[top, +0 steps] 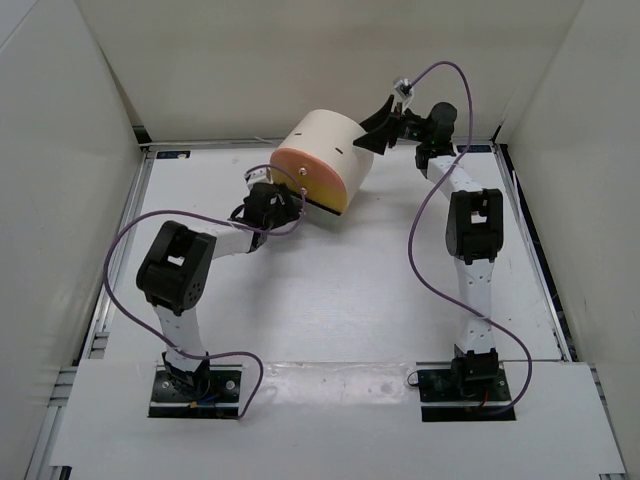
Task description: Organize the makeup
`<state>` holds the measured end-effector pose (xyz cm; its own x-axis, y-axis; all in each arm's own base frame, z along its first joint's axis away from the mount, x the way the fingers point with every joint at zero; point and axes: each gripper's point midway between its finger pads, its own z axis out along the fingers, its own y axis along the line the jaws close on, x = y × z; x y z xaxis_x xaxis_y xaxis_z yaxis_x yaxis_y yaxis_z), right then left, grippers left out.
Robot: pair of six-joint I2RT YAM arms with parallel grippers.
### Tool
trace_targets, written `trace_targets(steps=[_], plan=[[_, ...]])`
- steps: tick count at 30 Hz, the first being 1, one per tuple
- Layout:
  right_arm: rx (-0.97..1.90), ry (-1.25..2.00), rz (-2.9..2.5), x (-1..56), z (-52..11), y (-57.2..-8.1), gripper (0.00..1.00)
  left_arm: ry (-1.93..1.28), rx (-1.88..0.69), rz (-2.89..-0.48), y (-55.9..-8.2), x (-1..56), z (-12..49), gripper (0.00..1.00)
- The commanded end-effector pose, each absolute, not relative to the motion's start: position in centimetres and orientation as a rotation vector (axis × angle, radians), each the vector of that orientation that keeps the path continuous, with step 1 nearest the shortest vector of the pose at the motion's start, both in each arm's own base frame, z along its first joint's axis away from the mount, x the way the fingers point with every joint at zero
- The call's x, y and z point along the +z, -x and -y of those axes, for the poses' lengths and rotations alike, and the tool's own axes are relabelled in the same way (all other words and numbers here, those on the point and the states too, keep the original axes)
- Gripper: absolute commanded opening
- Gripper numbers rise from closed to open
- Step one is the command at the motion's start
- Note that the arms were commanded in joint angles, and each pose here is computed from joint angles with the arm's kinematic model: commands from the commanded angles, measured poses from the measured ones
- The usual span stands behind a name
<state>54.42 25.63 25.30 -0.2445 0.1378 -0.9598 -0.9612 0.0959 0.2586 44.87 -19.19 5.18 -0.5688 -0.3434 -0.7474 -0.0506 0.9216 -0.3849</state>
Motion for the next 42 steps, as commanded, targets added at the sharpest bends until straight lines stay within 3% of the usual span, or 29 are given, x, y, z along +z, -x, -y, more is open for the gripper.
trace_targets(steps=[1,4,12,13,15,20,21,28,31,33,35,37,38,40,42], plan=[[1.427,1.017,-1.316,25.3,-26.7,-51.8,0.88,0.352,-0.521,-1.918,-49.8,11.8,21.0,0.84],[1.423,1.014,-1.315,25.5,-26.6,-51.8,0.88,0.338,-0.558,-1.913,-50.5,11.9,22.2,0.96],[1.398,0.932,-1.344,26.1,-25.4,-53.1,0.89,0.325,-0.486,-1.944,-48.8,12.6,21.0,0.98],[1.381,0.906,-1.349,26.3,-25.1,-53.6,0.96,0.324,-0.463,-1.961,-48.3,12.3,20.6,0.98],[1.338,0.855,-1.391,26.6,-24.0,-54.8,0.99,0.325,-0.382,-1.993,-46.5,12.7,18.8,0.98],[0.906,0.689,-1.597,27.0,-18.6,-59.5,0.99,0.378,-0.211,-2.087,-41.2,12.8,13.4,0.98],[0.872,0.677,-1.615,26.9,-18.0,-59.5,0.99,0.391,-0.211,-2.046,-40.4,15.1,12.7,0.98],[0.854,0.483,-1.547,33.9,-9.8,-57.2,0.99,0.433,-0.111,-1.994,-35.1,20.8,8.2,0.98],[0.85,0.33,-1.633,33.2,-6.8,-56.3,0.99,0.483,-0.042,-2.027,-33.7,21.5,6.6,0.98],[0.743,0.12,-1.827,30.1,-3.3,-55.5,0.99,0.527,0.031,-2.07,-32.4,22.1,5.5,0.98],[0.379,-0.094,-1.993,26.4,1.2,-55.0,0.99,0.583,0.126,-2.106,-31.1,21.3,4.1,0.98],[0.21,-0.226,-2.151,21.7,2.9,-51.1,0.99,0.595,0.164,-2.128,-30.6,20.4,3.6,0.98],[0.122,-0.272,-2.125,22.6,3.9,-49.6,0.99,0.591,0.166,-2.146,-30.4,20.1,3.7,0.98],[0.12,-0.329,-2.195,18.9,3.6,-46.2,0.99,0.624,0.155,-2.156,-30.0,19.8,3.7,0.98],[0.083,-0.366,-2.146,19.5,4.1,-44.3,0.99,0.622,0.13,-2.151,-30.0,19.9,4.0,0.98]])
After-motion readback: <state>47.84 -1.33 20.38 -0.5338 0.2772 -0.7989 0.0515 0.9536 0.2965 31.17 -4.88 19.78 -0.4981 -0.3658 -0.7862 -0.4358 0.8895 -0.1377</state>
